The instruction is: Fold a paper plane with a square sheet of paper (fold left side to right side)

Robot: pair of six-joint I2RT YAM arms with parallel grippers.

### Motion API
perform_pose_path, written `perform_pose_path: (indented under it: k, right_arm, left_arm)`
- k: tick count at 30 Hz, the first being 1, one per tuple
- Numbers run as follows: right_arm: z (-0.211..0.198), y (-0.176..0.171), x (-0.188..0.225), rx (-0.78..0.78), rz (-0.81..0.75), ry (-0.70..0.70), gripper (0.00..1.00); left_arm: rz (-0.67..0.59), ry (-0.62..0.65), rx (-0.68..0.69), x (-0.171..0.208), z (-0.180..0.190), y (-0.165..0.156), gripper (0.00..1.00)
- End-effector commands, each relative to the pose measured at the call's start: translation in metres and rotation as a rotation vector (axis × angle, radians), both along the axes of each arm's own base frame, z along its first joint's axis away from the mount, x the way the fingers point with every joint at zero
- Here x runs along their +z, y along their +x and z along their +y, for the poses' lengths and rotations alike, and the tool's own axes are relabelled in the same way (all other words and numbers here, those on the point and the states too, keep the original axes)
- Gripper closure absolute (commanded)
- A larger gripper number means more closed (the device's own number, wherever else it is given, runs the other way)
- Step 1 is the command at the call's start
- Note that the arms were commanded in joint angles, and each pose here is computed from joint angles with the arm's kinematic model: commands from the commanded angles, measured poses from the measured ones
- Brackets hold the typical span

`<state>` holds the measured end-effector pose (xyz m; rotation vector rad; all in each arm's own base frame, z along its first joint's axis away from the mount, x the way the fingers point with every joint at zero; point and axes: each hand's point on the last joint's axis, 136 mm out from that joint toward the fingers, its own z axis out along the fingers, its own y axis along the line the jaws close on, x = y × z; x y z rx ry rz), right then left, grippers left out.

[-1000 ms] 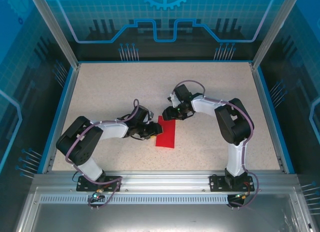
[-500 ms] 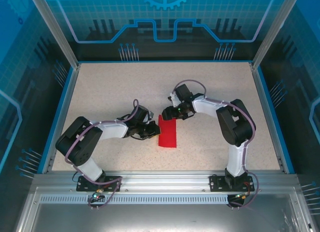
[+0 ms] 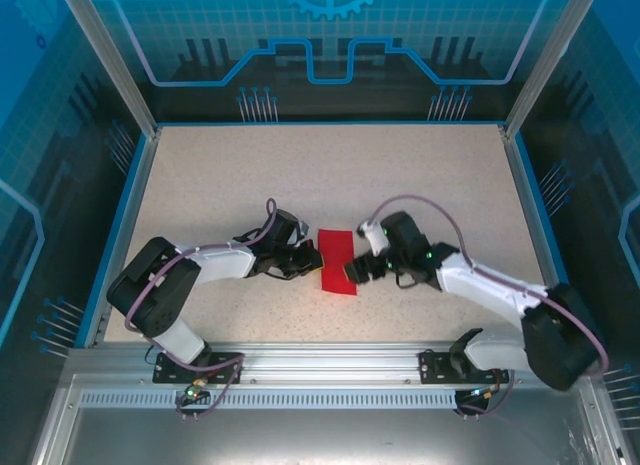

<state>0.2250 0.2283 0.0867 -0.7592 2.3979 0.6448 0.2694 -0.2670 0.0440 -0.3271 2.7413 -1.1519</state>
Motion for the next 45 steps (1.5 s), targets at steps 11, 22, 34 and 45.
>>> perform_pose_path:
  k: [11, 22, 34, 45]
  right_arm:
    - [0.038, -0.045, -0.001, 0.243, -0.359, -0.184, 0.21]
    - [0.089, -0.037, -0.026, 0.389, -0.451, -0.347, 0.33]
    - [0.093, -0.028, -0.030, 0.363, -0.468, -0.362, 0.73]
    - [0.073, -0.042, -0.033, 0.384, -0.298, -0.273, 1.00]
  left_arm:
    - [0.006, -0.022, -0.013, 0.019, -0.004, -0.003, 0.96]
    - [0.010, -0.031, -0.016, 0.020, -0.007, -0.002, 0.96]
    - [0.017, -0.016, -0.026, 0.015, -0.007, -0.004, 0.96]
    - [0.008, 0.071, -0.040, 0.008, 0.007, -0.001, 0.80]
